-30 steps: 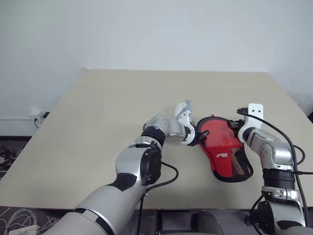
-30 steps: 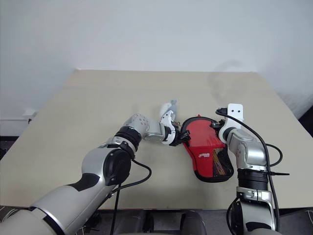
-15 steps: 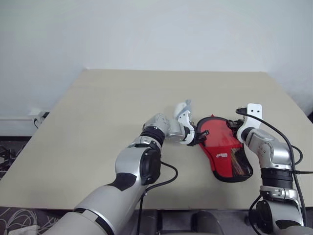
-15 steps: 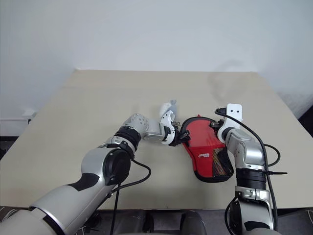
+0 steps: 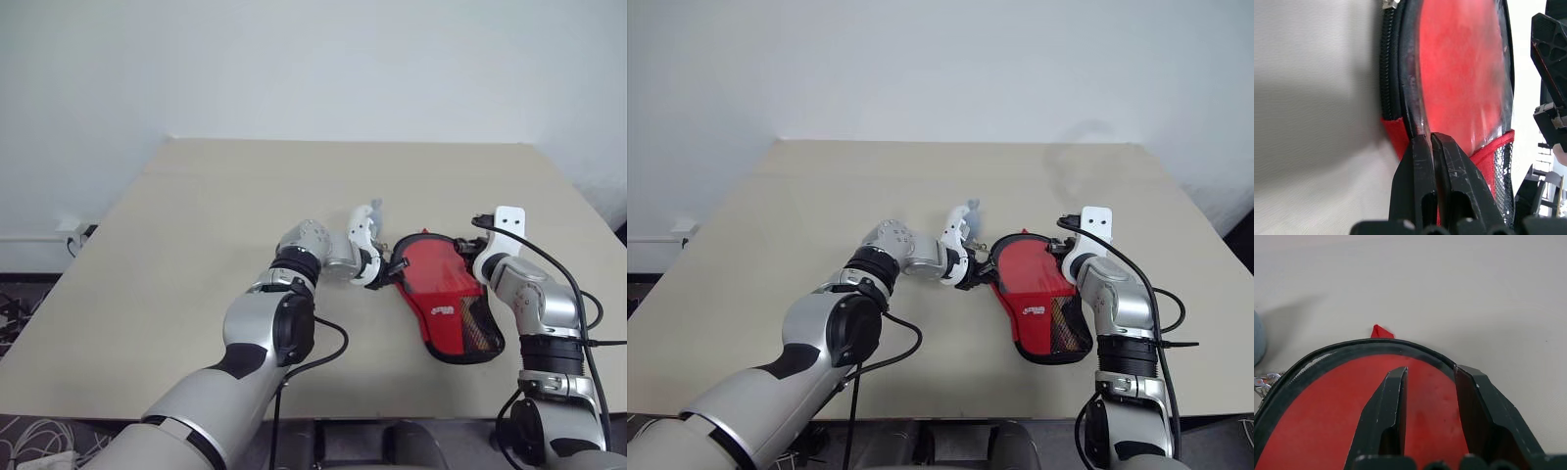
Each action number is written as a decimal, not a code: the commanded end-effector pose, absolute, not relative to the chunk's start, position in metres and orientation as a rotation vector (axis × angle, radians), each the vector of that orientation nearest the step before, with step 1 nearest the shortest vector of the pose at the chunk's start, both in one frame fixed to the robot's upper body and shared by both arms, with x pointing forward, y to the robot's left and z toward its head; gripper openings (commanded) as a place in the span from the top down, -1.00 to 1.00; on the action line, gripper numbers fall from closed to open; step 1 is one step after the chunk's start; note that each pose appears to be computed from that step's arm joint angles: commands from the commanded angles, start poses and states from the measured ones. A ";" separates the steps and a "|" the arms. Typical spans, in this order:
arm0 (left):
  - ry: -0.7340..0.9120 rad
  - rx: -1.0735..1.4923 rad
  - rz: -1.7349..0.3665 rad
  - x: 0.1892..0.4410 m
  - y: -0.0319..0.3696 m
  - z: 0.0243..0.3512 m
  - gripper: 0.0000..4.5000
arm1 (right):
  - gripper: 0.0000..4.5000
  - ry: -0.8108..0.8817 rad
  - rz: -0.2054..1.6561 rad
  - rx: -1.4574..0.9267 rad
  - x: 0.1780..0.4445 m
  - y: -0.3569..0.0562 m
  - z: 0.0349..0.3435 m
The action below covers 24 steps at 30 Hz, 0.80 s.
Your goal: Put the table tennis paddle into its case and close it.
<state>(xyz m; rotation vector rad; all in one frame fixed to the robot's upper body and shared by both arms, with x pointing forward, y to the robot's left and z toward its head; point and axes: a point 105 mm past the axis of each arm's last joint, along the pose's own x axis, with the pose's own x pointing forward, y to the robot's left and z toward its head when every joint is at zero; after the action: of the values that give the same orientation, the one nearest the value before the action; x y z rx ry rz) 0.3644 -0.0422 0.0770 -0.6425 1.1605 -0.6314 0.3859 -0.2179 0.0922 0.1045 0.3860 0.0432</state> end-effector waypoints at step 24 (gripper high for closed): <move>1.153 -0.608 -0.637 0.365 -0.047 0.085 -0.64 | 0.29 0.324 0.026 0.111 0.392 -0.218 0.105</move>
<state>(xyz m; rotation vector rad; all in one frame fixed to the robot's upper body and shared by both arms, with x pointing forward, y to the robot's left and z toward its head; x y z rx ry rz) 0.3639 -0.0436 0.0787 -0.6264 1.1495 -0.6432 0.3875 -0.2136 0.0877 0.1140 0.3845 0.0402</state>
